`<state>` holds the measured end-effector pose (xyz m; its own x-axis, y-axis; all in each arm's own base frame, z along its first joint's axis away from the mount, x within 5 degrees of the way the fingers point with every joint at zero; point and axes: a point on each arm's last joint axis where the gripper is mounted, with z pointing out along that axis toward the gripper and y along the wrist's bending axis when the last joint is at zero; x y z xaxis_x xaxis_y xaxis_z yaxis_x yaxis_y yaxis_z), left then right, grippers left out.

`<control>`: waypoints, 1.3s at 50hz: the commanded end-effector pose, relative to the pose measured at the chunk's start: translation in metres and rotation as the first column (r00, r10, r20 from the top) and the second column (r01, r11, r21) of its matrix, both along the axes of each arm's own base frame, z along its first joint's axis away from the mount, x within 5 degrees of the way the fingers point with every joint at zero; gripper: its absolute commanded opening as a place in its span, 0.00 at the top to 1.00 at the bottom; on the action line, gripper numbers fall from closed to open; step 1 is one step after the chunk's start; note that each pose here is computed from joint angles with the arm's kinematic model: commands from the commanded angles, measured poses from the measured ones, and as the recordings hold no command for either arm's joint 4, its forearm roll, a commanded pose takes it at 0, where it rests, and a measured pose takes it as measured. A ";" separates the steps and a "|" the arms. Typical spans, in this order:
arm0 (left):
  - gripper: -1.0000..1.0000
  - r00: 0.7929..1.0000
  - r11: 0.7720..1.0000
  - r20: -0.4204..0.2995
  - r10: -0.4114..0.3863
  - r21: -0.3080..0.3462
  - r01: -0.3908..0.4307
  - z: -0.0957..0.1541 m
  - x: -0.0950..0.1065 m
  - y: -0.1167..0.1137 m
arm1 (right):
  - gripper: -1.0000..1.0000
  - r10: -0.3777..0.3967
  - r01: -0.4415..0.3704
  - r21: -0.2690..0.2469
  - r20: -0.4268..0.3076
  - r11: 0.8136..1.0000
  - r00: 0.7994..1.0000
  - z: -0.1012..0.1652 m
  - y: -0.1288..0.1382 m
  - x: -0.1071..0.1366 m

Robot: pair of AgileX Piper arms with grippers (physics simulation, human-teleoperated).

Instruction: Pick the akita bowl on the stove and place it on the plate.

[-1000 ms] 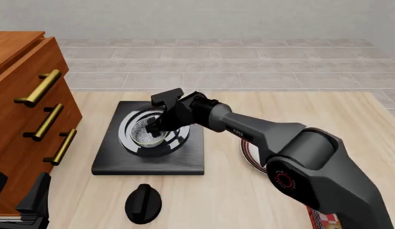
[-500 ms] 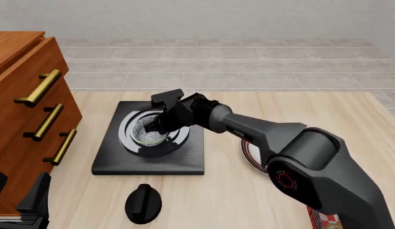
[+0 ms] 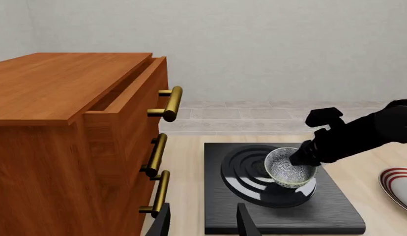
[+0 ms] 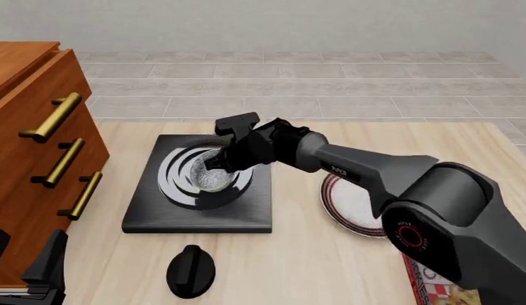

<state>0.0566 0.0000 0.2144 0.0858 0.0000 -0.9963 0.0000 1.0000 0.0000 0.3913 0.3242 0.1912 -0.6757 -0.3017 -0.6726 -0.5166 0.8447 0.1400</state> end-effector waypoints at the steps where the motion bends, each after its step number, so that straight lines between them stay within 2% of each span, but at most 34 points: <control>1: 0.00 1.000 1.000 0.000 0.000 0.000 0.000 0.000 0.000 0.000 | 1.00 -0.042 0.042 0.022 0.025 0.999 0.999 0.015 -0.022 -0.001; 12: 0.00 1.000 1.000 0.000 0.000 0.000 0.000 0.000 0.000 0.000 | 1.00 -0.067 0.066 0.045 0.039 0.997 0.997 0.024 -0.037 -0.007; 24: 0.00 1.000 1.000 0.000 0.000 0.000 0.000 0.000 0.000 0.000 | 1.00 -0.134 0.129 0.086 0.064 0.988 0.989 0.040 -0.064 -0.002; 39: 0.00 1.000 1.000 0.000 0.000 0.000 0.000 0.000 0.000 0.000 | 1.00 -0.184 0.179 0.091 0.057 0.980 0.981 0.029 -0.092 -0.009; 60: 0.00 1.000 1.000 0.000 0.000 0.000 0.000 0.000 0.000 0.000 | 1.00 -0.286 0.279 0.106 0.060 0.955 0.956 0.028 -0.139 -0.009; 65: 0.00 1.000 1.000 0.000 0.000 0.000 0.000 0.000 0.000 0.000 | 1.00 -0.319 0.310 0.126 0.060 0.942 0.946 0.034 -0.149 -0.008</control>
<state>0.0566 0.0000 0.2144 0.0858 0.0000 -0.9963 0.0000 1.0000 0.0000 0.3824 0.1937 0.2176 -0.6748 -0.0632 -0.7353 -0.2922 0.9378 0.1876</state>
